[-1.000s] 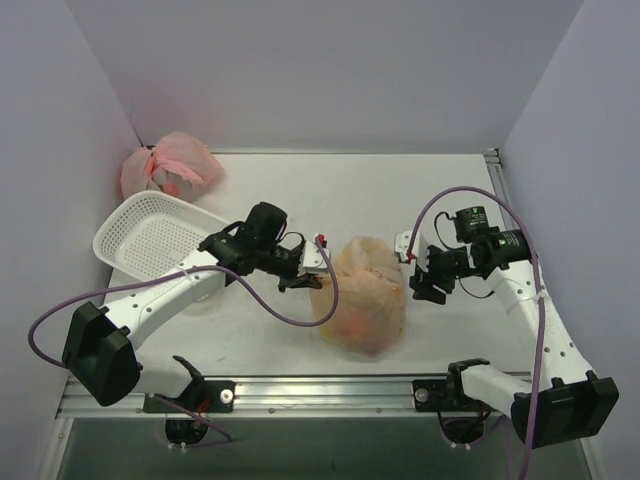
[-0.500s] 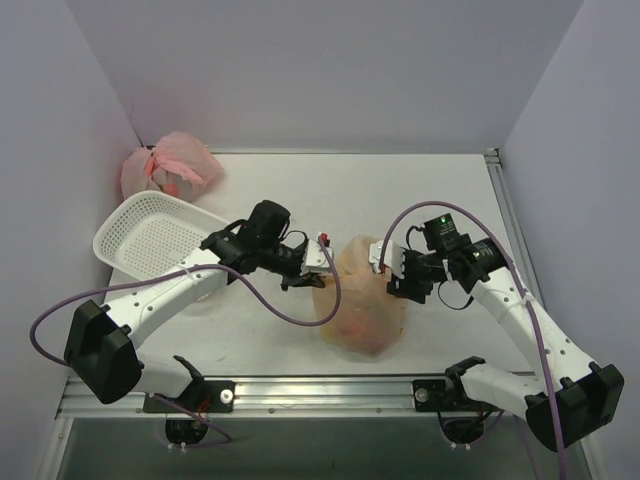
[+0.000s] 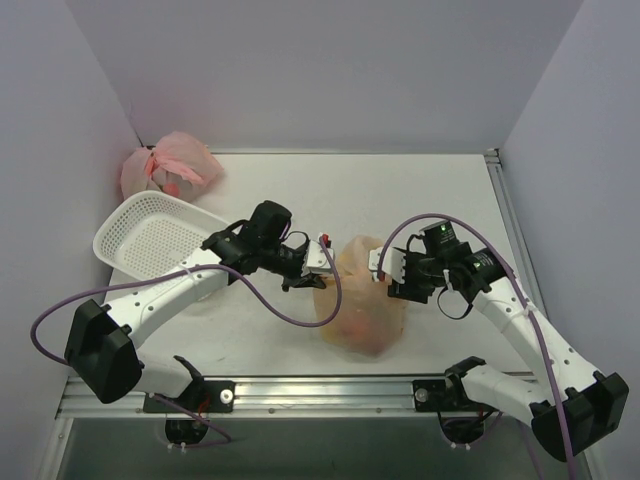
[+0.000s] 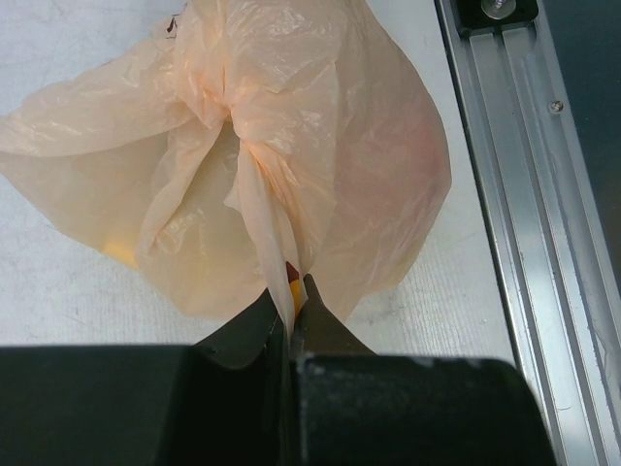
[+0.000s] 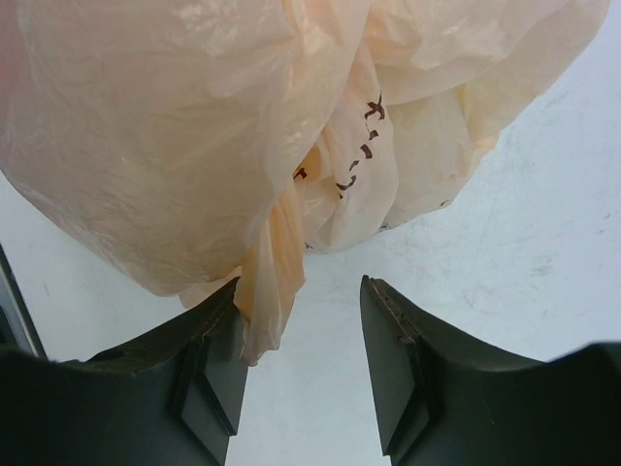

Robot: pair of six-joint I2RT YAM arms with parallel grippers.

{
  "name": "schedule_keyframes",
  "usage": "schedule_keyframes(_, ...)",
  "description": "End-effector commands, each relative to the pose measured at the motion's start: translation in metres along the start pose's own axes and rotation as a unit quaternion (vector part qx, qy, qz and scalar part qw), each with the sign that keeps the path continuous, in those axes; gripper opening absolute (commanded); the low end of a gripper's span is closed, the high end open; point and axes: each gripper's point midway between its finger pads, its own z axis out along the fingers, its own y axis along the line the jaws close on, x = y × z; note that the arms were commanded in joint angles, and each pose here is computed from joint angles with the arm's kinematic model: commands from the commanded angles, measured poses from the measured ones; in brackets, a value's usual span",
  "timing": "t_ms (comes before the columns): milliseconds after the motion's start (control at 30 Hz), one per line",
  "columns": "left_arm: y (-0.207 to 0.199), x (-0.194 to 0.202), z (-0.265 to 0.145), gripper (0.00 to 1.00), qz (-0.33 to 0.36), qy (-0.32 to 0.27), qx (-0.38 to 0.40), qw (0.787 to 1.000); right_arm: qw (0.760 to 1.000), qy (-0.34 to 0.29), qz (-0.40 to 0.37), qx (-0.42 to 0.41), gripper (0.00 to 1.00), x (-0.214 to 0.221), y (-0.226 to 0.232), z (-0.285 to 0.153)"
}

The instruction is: Place the fake fruits into the plastic bag and tie a complex knot

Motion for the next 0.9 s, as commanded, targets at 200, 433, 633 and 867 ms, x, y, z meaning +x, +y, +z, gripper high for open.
schedule_keyframes(200, 0.001, -0.022, 0.001, 0.08, 0.025, -0.025, 0.010, 0.999, 0.998, -0.046, 0.041, 0.010, 0.48, -0.031, -0.009, -0.005)
schedule_keyframes(433, -0.001, -0.025, 0.006, 0.08, 0.023, -0.029, 0.015, 0.999, 0.996, -0.076, 0.045, -0.024, 0.50, -0.050, 0.004, -0.007)
schedule_keyframes(633, 0.003, -0.026, 0.004, 0.11, 0.023, -0.023, 0.001, 0.999, 0.998, -0.039, 0.029, -0.047, 0.15, -0.031, 0.012, 0.012)
schedule_keyframes(867, 0.008, -0.012, -0.017, 0.34, 0.051, 0.023, -0.034, 0.998, 0.999, -0.048, 0.016, -0.010, 0.00, -0.040, 0.001, -0.010)
